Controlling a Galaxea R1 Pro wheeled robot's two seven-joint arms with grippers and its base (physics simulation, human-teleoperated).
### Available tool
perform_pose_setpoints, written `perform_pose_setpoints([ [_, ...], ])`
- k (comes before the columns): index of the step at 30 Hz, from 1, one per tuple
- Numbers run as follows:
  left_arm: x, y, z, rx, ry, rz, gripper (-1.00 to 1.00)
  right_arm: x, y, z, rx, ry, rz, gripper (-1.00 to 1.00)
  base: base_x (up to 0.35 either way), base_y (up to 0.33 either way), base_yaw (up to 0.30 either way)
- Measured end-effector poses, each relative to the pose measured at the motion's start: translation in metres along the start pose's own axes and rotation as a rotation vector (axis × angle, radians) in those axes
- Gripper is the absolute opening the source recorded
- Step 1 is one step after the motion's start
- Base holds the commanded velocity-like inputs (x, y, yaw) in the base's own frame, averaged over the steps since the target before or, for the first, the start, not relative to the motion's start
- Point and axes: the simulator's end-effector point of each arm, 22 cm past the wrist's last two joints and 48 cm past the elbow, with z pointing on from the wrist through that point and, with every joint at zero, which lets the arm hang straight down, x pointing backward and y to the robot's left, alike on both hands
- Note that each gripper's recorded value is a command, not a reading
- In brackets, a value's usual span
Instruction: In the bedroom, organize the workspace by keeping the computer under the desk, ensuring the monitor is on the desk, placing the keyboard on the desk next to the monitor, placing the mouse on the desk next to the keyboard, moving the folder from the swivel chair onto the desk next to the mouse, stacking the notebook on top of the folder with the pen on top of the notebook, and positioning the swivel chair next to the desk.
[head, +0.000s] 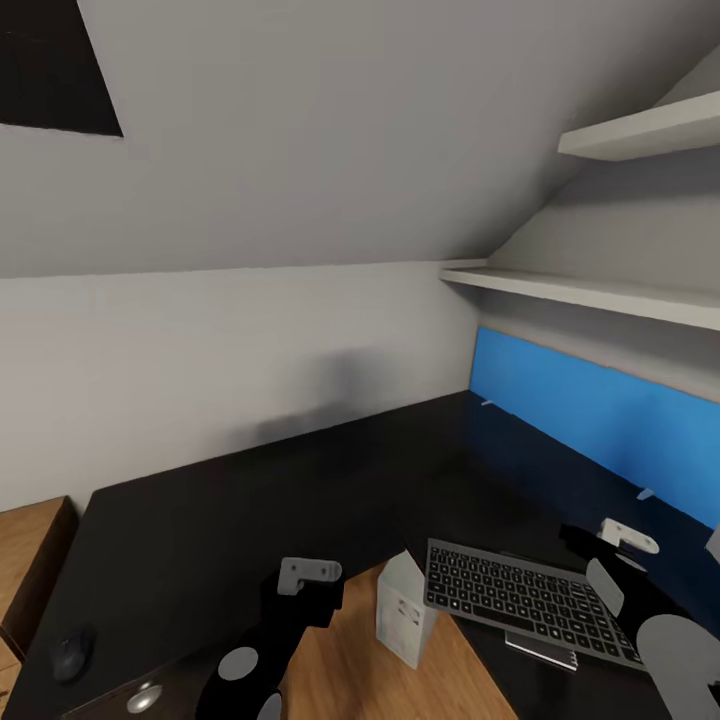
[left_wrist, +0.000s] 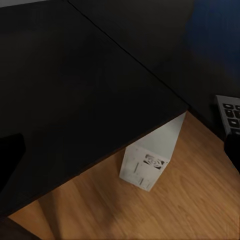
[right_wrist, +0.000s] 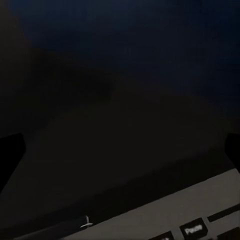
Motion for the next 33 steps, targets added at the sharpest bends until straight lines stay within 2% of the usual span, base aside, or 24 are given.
perform_pose_setpoints([
  [13, 0.010, 0.005, 0.004, -0.007, 0.014, 0.007, 1.00, 0.003, -0.001, 0.002, 0.003, -0.003, 0.015, 1.00, 0.006, -0.007, 0.000],
  [23, 0.011, 0.008, 0.005, -0.013, 0.017, 0.007, 1.00, -0.007, 0.009, 0.001, -0.016, -0.043, 0.010, 1.00, 0.145, -0.192, 0.000],
  [33, 0.008, 0.011, 0.005, -0.019, 0.010, -0.002, 1.00, -0.008, 0.013, 0.000, -0.023, -0.051, 0.009, 1.00, 0.022, -0.036, 0.000],
])
